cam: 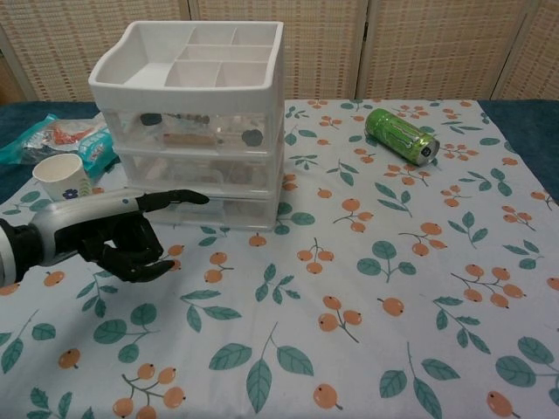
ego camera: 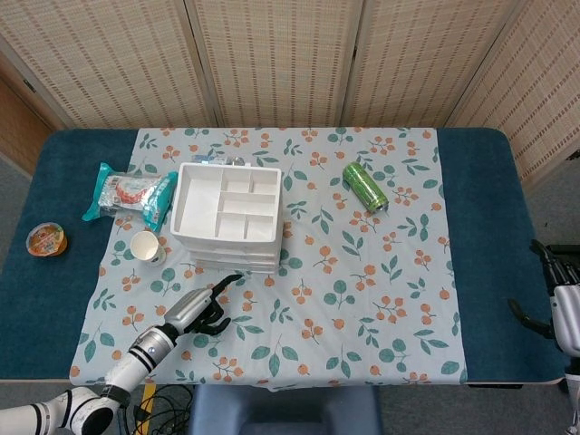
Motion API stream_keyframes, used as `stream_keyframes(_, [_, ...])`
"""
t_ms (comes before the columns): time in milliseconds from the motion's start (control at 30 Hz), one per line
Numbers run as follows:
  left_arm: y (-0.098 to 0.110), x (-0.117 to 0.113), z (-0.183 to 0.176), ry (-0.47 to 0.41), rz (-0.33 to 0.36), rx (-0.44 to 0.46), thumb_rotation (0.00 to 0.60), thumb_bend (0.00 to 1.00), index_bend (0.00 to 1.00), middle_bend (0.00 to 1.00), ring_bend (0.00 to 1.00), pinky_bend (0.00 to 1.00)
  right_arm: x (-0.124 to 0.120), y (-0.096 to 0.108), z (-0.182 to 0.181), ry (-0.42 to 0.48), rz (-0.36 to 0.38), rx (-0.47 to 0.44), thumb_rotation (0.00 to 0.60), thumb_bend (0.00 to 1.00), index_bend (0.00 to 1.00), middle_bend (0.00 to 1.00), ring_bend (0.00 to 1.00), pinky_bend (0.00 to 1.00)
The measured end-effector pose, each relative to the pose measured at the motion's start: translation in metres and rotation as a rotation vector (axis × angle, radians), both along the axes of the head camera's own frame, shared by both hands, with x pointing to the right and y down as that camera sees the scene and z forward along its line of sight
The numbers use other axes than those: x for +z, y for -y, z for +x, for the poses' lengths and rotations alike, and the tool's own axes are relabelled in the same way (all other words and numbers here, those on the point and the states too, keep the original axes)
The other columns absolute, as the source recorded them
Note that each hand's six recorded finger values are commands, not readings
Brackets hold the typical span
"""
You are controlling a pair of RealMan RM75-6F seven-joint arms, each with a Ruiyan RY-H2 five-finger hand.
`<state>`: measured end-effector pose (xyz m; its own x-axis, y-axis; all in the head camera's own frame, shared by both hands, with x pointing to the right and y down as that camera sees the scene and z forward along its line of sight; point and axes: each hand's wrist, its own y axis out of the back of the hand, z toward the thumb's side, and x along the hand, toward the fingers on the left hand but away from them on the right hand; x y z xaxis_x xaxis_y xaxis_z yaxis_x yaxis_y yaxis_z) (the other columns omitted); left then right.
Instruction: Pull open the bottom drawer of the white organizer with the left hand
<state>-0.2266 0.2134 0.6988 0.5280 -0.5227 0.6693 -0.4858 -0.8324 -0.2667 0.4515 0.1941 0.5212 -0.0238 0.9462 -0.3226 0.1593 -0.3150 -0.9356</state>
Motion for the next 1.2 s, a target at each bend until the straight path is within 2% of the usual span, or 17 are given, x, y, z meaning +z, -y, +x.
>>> stream_keyframes(200, [0.005,0.013,0.004,-0.004,-0.011,-0.077,0.600,0.44,0.00,0.95,0.99,1.00,0.000,-0.001,0.003,-0.004,0.000,0.007,0.600,0.28,0.02,0.16,0.23,0.19])
stream_keyframes(500, [0.011,0.018,-0.006,-0.009,-0.002,-0.208,0.600,0.44,0.00,0.95,0.99,1.00,0.002,-0.003,0.005,-0.007,-0.009,0.016,0.600,0.28,0.02,0.16,0.24,0.19])
stream_keyframes(1200, [0.007,0.026,0.017,-0.086,-0.037,-0.274,0.600,0.44,0.00,0.95,0.99,1.00,0.005,-0.004,0.010,-0.016,-0.019,0.029,0.600,0.28,0.02,0.17,0.24,0.19])
